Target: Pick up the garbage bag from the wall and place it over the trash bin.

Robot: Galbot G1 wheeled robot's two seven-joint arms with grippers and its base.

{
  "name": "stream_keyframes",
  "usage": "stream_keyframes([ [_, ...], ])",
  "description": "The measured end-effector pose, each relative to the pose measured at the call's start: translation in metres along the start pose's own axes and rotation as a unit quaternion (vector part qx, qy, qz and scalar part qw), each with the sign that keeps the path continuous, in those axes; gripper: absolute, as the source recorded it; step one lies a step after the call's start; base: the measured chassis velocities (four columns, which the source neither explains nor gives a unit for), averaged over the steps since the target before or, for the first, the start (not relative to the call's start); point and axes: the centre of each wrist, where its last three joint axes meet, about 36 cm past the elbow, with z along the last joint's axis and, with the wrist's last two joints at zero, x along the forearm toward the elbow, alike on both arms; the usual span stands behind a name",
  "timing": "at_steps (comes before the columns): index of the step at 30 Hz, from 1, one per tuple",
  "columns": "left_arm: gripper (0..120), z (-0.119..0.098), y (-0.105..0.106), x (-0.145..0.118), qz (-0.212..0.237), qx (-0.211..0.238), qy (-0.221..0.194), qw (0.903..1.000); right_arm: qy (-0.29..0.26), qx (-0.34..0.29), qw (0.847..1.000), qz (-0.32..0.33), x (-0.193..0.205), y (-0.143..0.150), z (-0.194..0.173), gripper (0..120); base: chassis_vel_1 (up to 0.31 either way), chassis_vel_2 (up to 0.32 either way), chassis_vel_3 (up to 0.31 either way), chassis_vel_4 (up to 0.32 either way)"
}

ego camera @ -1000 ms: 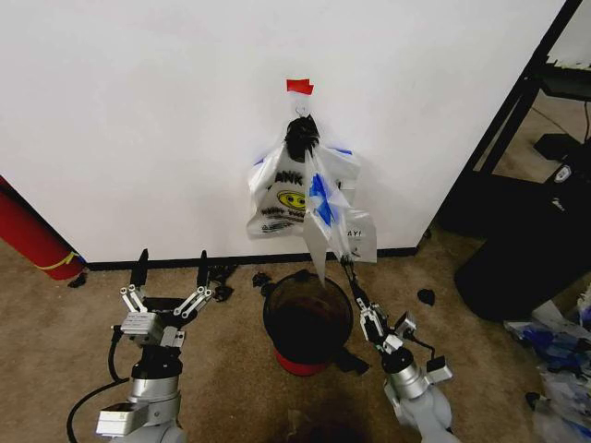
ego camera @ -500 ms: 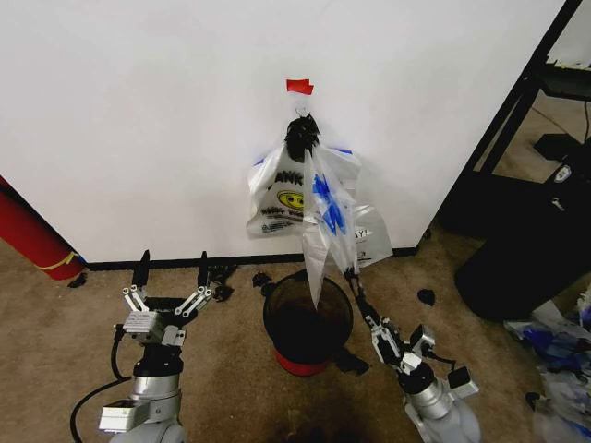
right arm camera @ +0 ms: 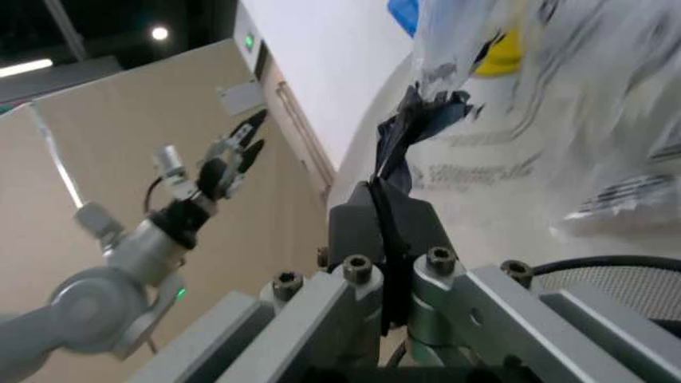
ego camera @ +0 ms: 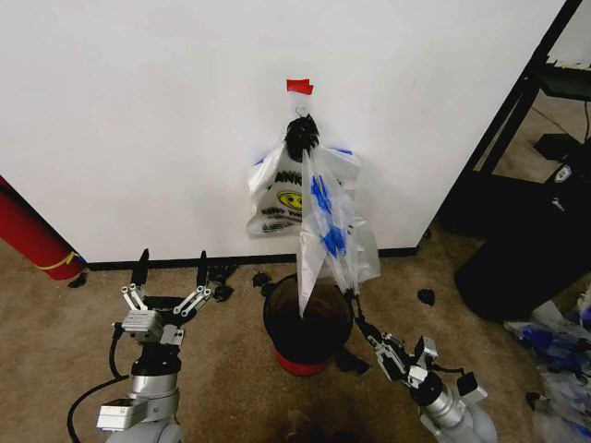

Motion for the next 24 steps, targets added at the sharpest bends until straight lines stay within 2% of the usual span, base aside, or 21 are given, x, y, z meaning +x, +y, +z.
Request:
stream_keyframes([
  [10, 100, 0.000, -0.003, 0.001, -0.001, 0.003, 0.002, 1.0000, 0.019, -0.012, 0.999, -0.045, 0.032, -0.006, -0.006, 0, 0.000, 0.000, 0.000, 0.000],
  [16, 100, 0.000, -0.005, 0.002, -0.001, 0.003, 0.001, 1.0000, 0.017, -0.012, 0.999, -0.038, 0.042, -0.010, -0.005, 0, 0.000, 0.000, 0.000, 0.000],
  [22, 100, 0.000, -0.005, 0.001, 0.003, 0.002, -0.001, 1.0000, -0.032, 0.008, 0.999, -0.013, 0.012, -0.008, -0.003, 0, 0.000, 0.000, 0.000, 0.000],
  [24, 100, 0.001, -0.005, -0.001, 0.007, 0.001, -0.001, 1.0000, -0.070, 0.018, 0.997, 0.020, -0.019, -0.006, -0.003, 0, 0.000, 0.000, 0.000, 0.000],
])
